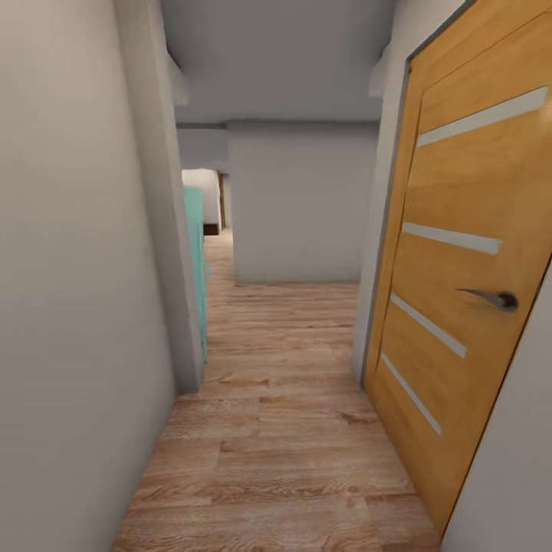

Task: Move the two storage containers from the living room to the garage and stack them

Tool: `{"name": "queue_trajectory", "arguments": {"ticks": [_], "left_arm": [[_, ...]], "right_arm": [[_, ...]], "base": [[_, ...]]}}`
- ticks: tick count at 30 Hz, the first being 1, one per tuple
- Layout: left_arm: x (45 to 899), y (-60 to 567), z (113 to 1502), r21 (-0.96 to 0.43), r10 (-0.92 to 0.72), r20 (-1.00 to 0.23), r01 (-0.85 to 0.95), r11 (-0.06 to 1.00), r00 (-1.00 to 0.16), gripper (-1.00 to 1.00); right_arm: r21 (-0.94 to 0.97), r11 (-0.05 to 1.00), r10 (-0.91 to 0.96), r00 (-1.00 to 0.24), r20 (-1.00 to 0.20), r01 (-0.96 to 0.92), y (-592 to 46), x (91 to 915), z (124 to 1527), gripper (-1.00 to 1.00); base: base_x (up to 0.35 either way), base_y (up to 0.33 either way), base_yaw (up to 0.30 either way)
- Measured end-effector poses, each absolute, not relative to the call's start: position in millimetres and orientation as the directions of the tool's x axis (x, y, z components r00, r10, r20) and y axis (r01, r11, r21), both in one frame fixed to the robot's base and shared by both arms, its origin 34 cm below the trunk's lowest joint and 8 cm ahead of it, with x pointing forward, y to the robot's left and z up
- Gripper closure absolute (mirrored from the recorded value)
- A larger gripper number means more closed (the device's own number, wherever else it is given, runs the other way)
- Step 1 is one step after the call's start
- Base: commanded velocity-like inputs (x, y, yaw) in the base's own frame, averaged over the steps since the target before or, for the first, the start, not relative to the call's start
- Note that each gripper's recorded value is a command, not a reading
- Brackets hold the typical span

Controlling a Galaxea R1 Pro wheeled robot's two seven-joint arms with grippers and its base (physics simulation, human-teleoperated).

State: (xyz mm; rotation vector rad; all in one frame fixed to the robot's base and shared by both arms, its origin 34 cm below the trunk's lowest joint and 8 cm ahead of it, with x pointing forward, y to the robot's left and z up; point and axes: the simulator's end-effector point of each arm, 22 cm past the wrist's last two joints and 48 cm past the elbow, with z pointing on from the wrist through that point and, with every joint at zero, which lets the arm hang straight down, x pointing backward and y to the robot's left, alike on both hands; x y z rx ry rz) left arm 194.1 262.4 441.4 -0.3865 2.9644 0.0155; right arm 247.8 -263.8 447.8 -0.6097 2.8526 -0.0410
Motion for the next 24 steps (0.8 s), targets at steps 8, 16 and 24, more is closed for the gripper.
{"name": "queue_trajectory", "arguments": {"ticks": [8, 16, 24], "left_arm": [[194.1, 262.2, 441.4, -0.009, -0.254, -0.151, -0.255, 0.967, -0.955, -1.0], [192.8, 261.8, 441.2, -0.009, -0.253, -0.145, -0.255, 0.967, -0.956, -1.0], [192.1, 261.6, 441.1, -0.01, -0.254, -0.142, -0.256, 0.967, -0.957, -1.0]], "right_arm": [[-0.071, 0.914, -0.406, -0.889, -0.211, -0.4, -262.5, 247.4, 447.7, -1.0], [-0.071, 0.915, -0.404, -0.89, -0.211, -0.398, -262.7, 247.4, 447.7, -1.0], [-0.069, 0.915, -0.404, -0.89, -0.212, -0.399, -260.9, 247.4, 447.7, -1.0]], "base": [[0.322, 0.0, 0.119], [0.322, 0.0, 0.004], [0.322, 0.0, 0.0]]}}
